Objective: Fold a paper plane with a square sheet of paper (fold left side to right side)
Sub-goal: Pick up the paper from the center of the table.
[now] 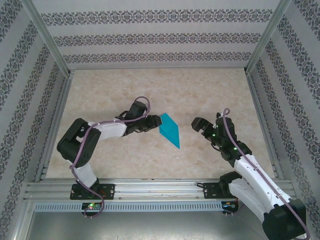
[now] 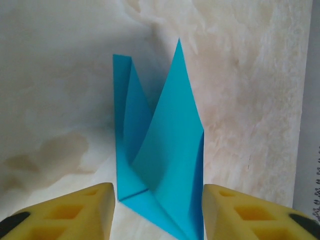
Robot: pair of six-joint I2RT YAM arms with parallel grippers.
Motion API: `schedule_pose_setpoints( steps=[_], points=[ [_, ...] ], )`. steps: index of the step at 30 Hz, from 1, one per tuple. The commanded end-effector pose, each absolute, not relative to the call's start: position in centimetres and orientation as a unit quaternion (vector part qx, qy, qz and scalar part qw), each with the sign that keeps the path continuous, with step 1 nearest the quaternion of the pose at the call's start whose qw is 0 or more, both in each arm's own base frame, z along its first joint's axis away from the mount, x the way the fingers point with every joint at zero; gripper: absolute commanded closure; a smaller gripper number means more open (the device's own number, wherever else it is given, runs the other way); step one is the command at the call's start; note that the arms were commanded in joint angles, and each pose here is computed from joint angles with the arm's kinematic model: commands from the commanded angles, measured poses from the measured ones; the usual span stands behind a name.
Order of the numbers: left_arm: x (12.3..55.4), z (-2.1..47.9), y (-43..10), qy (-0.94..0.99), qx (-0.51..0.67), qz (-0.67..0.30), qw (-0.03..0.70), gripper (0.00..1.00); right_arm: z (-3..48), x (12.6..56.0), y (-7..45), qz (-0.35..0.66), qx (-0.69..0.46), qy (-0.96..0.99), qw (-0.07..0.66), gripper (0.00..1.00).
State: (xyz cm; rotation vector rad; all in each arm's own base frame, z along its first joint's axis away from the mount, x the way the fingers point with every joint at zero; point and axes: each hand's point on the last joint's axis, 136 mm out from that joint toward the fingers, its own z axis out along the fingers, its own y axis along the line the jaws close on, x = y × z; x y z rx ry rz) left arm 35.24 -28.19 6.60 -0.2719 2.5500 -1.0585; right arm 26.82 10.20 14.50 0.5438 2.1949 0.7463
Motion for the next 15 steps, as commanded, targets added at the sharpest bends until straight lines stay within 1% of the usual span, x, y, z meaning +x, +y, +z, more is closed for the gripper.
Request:
schedule_pose_setpoints(
  steps=[1,2,5,7,9,10,12,15],
  points=[
    [36.7,7.7,-30.0,0.889,-0.093,-0.403,0.196,0.57,14.1,26.0,10.1,0.3,0.211,0.858,0.36,0.02],
    [36.9,7.6,-30.1,0.89,-0.093,-0.402,0.196,0.59,14.1,25.9,10.0,0.301,0.211,0.857,0.36,0.02],
    [37.2,7.3,-30.4,0.891,-0.089,-0.401,0.195,0.71,14.3,25.6,9.8,0.308,0.208,0.855,0.361,0.02],
    [37.3,7.6,-30.5,0.89,-0.083,-0.404,0.197,0.84,14.4,25.5,9.8,0.316,0.203,0.853,0.362,0.02],
    [37.2,8.0,-30.5,0.889,-0.072,-0.406,0.201,0.94,14.3,25.4,10.1,0.327,0.194,0.853,0.358,0.02],
    [37.1,8.4,-30.5,0.888,-0.063,-0.407,0.206,0.97,14.4,25.5,10.3,0.334,0.187,0.852,0.356,0.03],
    [36.8,9.5,-30.3,0.884,-0.044,-0.413,0.216,1.0,14.4,25.5,10.7,0.346,0.172,0.853,0.35,0.03],
    [36.0,11.4,-30.1,0.872,-0.002,-0.431,0.232,1.0,14.7,25.7,11.6,0.366,0.136,0.855,0.343,0.03]
  ],
)
